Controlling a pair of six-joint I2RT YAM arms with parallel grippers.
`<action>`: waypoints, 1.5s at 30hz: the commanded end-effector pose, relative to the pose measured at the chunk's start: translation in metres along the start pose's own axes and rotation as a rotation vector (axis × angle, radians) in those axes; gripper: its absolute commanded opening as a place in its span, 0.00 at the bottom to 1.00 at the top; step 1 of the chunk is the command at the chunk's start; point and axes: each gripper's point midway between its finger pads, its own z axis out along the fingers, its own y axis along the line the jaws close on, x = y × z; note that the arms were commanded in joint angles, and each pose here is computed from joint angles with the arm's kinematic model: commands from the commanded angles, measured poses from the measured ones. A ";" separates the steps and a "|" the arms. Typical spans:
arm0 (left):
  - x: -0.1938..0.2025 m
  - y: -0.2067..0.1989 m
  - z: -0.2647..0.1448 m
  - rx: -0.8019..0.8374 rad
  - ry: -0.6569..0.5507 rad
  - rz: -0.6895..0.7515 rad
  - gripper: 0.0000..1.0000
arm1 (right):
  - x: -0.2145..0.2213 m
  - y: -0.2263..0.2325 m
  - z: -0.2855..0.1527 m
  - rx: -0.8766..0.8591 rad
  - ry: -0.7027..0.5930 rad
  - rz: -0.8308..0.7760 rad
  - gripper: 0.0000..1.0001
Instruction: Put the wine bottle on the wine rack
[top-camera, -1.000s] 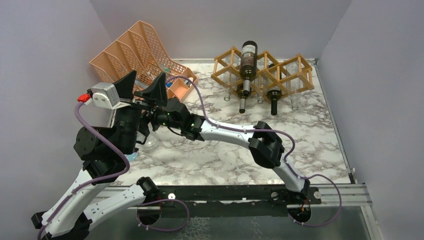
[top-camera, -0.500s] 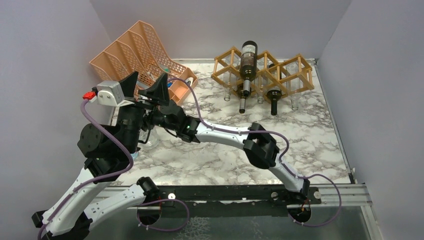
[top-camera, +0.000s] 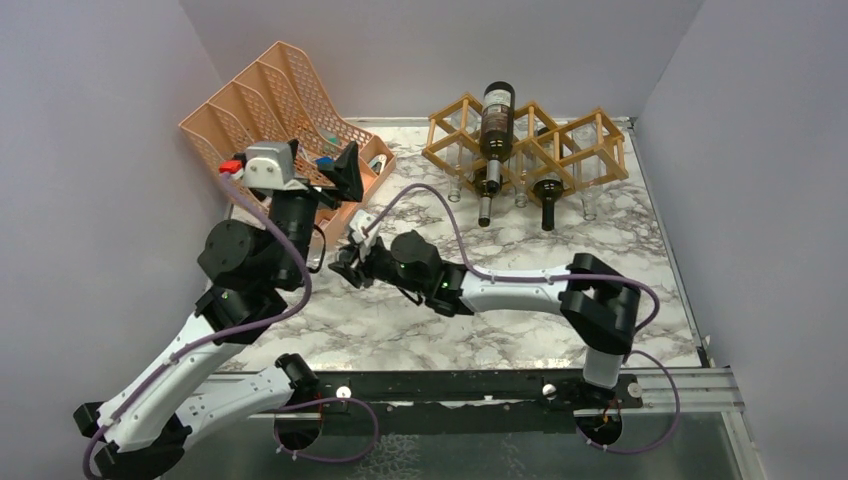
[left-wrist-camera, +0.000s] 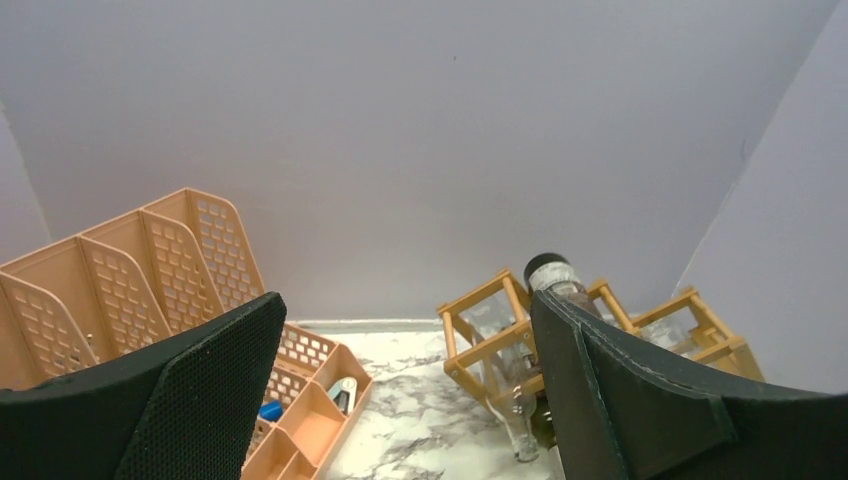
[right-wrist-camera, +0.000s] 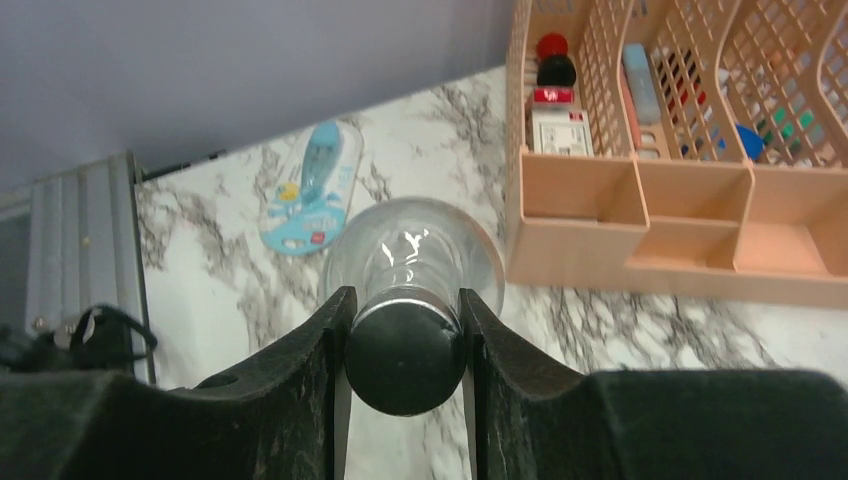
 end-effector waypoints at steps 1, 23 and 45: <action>0.015 -0.004 0.011 -0.023 0.053 0.043 0.99 | 0.003 -0.016 -0.040 0.080 0.002 -0.058 0.01; 0.283 0.041 -0.042 -0.074 0.914 0.037 0.99 | 0.083 -0.038 -0.203 0.208 0.266 0.050 0.01; 0.385 0.039 -0.091 0.021 1.246 -0.072 0.91 | 0.185 -0.032 -0.228 0.254 0.794 0.152 0.07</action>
